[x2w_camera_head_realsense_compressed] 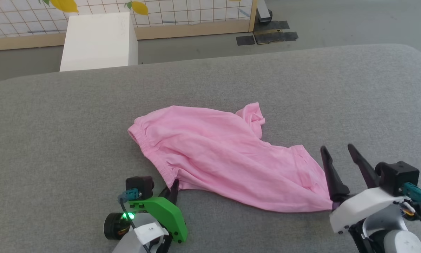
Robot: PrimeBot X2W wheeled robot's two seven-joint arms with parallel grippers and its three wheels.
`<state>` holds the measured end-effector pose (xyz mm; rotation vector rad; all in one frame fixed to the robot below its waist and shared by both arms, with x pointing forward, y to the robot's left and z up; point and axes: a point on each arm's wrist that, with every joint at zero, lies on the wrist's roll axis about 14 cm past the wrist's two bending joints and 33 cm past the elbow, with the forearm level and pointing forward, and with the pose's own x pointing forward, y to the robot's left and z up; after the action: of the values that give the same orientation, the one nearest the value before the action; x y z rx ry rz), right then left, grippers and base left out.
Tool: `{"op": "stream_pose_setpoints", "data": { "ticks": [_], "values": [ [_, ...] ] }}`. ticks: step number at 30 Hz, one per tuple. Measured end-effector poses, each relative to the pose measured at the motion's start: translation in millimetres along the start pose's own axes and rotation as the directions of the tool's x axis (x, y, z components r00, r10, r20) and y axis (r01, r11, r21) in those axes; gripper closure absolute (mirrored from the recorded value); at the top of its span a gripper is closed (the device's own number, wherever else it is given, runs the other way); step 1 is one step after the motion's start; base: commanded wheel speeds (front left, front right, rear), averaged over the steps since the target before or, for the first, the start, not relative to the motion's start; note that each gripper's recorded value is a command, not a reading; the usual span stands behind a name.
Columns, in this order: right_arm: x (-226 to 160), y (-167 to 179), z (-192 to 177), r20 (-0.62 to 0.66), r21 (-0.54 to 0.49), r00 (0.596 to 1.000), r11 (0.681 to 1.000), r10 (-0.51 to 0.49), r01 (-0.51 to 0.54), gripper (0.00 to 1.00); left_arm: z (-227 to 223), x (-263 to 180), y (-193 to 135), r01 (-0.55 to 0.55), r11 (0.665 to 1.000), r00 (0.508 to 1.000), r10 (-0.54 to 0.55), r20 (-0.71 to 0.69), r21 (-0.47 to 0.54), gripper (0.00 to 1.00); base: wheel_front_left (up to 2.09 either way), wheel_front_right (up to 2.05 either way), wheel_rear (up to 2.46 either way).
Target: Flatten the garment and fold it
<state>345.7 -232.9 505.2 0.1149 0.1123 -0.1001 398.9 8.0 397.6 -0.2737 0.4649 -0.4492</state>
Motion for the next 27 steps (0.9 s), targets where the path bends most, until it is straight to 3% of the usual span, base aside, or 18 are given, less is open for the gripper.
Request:
{"op": "stream_pose_setpoints", "data": {
  "ticks": [5,12,14,21,22,23,25,27],
  "values": [
    [-13.9,-20.8,-48.7,-0.210,0.010,0.976,0.998,-0.062,0.066,0.00,1.5,-5.7,0.9,-0.002,1.000,1.000,0.002,0.011,0.001,1.00,0.00,0.00,0.00],
    [-31.6,-34.6,-108.3,-0.476,0.021,0.874,0.993,-0.094,0.118,0.00,3.0,-12.7,5.4,-0.014,1.000,1.000,0.014,0.014,-0.001,1.00,0.00,0.00,0.00],
    [-36.9,-33.7,-124.9,-0.554,0.020,0.828,0.993,-0.088,0.118,0.00,3.0,-13.5,7.5,-0.017,1.000,1.000,0.017,0.011,-0.002,1.00,0.00,0.00,0.00],
    [-37.7,-27.2,-142.4,-0.670,0.003,0.739,0.996,-0.065,0.090,0.00,2.2,-14.7,11.9,-0.025,1.000,1.000,0.025,0.009,-0.012,1.00,0.00,0.00,0.00],
    [-37.9,-27.1,-143.0,-0.678,0.000,0.733,0.996,-0.064,0.087,0.05,1.9,-14.9,12.4,-0.026,1.000,1.000,0.026,0.008,-0.012,1.00,0.00,0.00,0.00],
    [-38.3,-26.1,-143.6,-0.688,-0.003,0.724,0.997,-0.060,0.081,0.56,1.8,-15.0,12.8,-0.028,1.000,1.000,0.028,0.008,-0.013,1.00,0.00,0.00,0.00],
    [-38.6,-24.6,-142.5,-0.697,-0.005,0.715,0.997,-0.056,0.073,1.00,2.1,-15.2,13.0,-0.029,1.000,1.000,0.029,0.008,-0.011,1.00,0.00,0.00,0.00],
    [-38.5,-23.2,-140.5,-0.698,-0.005,0.715,0.998,-0.053,0.070,1.00,2.7,-15.5,12.3,-0.028,1.000,1.000,0.028,0.008,-0.008,1.00,0.00,0.00,0.00]
  ]
}}
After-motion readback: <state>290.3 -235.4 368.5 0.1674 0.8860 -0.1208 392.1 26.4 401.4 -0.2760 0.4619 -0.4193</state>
